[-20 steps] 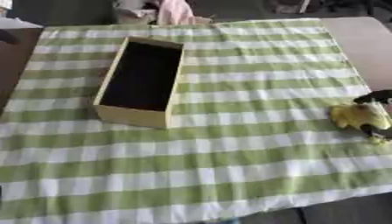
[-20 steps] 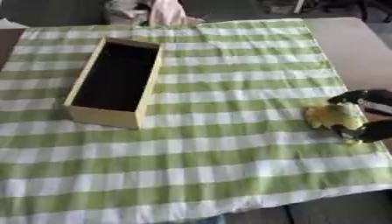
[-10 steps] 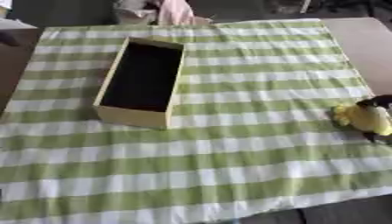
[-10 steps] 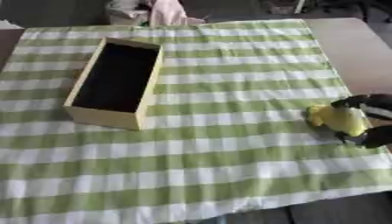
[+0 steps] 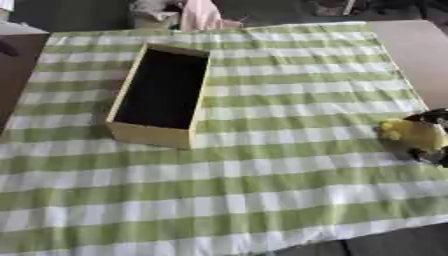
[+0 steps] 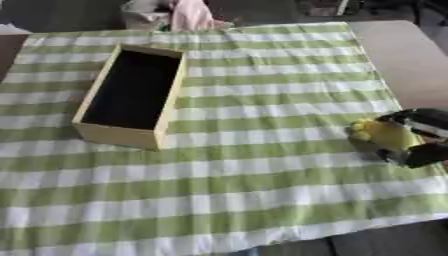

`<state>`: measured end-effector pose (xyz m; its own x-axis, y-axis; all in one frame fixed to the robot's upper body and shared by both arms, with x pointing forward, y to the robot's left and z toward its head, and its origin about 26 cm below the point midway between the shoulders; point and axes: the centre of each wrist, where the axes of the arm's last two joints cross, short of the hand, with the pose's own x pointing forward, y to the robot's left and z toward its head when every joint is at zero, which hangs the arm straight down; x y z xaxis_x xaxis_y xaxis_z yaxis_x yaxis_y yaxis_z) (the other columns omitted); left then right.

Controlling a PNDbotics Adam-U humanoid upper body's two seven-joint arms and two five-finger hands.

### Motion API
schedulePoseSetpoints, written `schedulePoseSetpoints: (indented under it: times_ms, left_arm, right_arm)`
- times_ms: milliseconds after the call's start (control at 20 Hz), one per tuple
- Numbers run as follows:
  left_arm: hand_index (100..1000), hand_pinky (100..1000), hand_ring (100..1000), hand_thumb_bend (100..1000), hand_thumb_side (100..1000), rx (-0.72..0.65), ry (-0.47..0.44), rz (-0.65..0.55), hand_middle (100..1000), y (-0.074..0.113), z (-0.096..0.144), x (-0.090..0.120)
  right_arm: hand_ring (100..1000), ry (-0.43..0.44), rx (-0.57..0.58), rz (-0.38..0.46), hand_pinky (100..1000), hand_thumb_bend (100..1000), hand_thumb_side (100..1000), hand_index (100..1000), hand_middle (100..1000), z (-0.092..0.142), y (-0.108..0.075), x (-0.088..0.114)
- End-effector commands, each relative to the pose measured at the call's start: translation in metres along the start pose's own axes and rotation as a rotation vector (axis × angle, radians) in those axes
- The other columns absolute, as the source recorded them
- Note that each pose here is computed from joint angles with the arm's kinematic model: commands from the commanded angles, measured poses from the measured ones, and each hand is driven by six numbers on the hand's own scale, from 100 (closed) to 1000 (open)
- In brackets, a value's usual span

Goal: Pick up objects on the table and place them in the box.

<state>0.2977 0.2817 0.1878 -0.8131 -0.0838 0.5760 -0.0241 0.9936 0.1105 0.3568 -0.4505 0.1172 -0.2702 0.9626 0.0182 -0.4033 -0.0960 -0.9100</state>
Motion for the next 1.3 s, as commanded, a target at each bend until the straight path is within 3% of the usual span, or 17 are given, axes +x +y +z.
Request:
schedulePoseSetpoints:
  times_ms: [50, 200, 650, 950, 1300]
  left_arm:
    - [698, 479, 952, 100, 739, -0.008, -0.029, -0.002, 836, 0.001, -0.005, 0.006]
    - [697, 480, 952, 100, 738, -0.009, -0.029, -0.003, 836, 0.001, -0.005, 0.006]
    - [697, 479, 953, 100, 735, -0.016, -0.028, -0.002, 837, 0.001, -0.005, 0.006]
    - [698, 479, 953, 100, 735, -0.019, -0.026, 0.000, 837, 0.000, -0.005, 0.006]
    - [698, 480, 952, 100, 734, -0.022, -0.026, 0.003, 837, 0.000, -0.005, 0.006]
  right_arm:
    - [764, 0.047, -0.032, 0.021, 818, 232, 528, 909, 757, 0.003, -0.008, -0.004]
    - [756, 0.054, -0.055, 0.014, 806, 222, 498, 893, 747, 0.002, -0.009, -0.004]
    - [763, 0.058, -0.125, 0.018, 818, 104, 285, 876, 729, 0.005, -0.022, -0.002]
    - [777, 0.038, -0.172, 0.064, 852, 100, 214, 878, 743, 0.007, -0.046, 0.004]
    - [778, -0.025, -0.246, 0.129, 873, 100, 198, 872, 744, 0.003, -0.085, 0.022]
